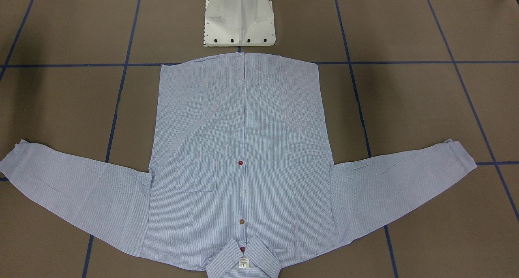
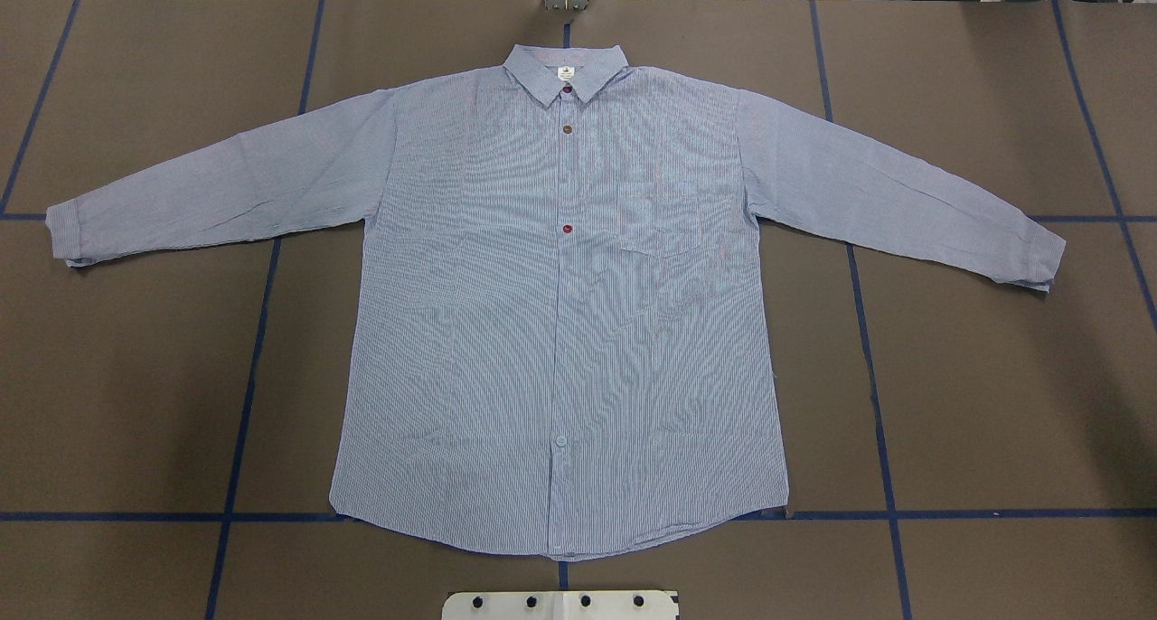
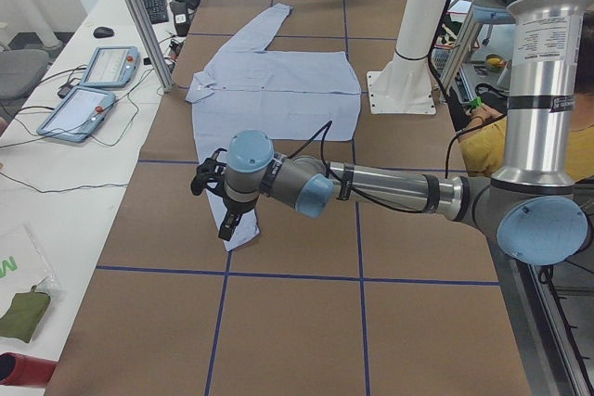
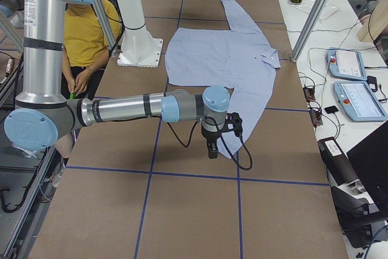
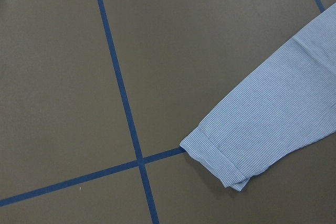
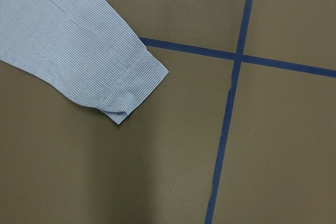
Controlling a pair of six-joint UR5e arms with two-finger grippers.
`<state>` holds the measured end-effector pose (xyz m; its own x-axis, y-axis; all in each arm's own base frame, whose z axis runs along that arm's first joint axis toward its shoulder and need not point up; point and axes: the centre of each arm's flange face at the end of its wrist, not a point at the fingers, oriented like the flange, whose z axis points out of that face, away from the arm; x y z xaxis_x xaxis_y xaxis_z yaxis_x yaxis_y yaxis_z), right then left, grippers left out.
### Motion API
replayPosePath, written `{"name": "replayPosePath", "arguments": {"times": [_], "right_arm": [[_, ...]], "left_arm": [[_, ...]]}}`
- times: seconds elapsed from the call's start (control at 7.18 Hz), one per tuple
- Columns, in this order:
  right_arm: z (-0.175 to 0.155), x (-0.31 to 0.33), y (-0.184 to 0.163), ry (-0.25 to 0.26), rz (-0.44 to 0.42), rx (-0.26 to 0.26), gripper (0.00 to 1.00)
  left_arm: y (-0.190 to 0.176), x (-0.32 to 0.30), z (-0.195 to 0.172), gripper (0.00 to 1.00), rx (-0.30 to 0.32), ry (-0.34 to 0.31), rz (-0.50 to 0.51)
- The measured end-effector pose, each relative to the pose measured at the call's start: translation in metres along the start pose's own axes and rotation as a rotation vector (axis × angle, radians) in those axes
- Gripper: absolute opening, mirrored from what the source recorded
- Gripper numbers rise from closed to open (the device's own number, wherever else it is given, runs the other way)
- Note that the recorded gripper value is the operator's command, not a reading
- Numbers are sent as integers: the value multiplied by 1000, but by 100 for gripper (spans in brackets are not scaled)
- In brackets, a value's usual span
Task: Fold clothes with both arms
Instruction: 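Lower the right gripper onto the cuff of the sleeve nearest it and grasp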
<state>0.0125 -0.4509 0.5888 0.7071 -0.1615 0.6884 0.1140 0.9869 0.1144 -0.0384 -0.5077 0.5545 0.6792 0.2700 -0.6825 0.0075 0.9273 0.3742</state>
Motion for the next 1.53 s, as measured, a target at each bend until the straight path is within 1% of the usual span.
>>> {"name": "replayPosePath", "arguments": {"times": [0.56, 0.84, 0.98, 1.11, 1.25, 1.39, 1.53], "right_arm": [[4, 3, 2, -1, -2, -1, 100], [22, -16, -5, -11, -27, 0, 100], [37, -34, -10, -20, 10, -7, 100], [51, -51, -14, -32, 82, 0, 100], [65, -66, -17, -46, 204, 16, 100], [84, -77, -19, -66, 348, 43, 99], [107, -76, -19, -96, 459, 75, 94]], "left_arm": [[3, 8, 1, 100, -12, 2, 7], [8, 4, 5, 100, -22, 5, -6], [9, 2, 7, 100, -22, 5, -6], [10, 0, 9, 100, -14, 5, 3], [10, -2, 11, 100, -2, 5, 16], [11, -3, 12, 100, 3, 5, 21], [11, -4, 13, 100, 6, 5, 22]]}}
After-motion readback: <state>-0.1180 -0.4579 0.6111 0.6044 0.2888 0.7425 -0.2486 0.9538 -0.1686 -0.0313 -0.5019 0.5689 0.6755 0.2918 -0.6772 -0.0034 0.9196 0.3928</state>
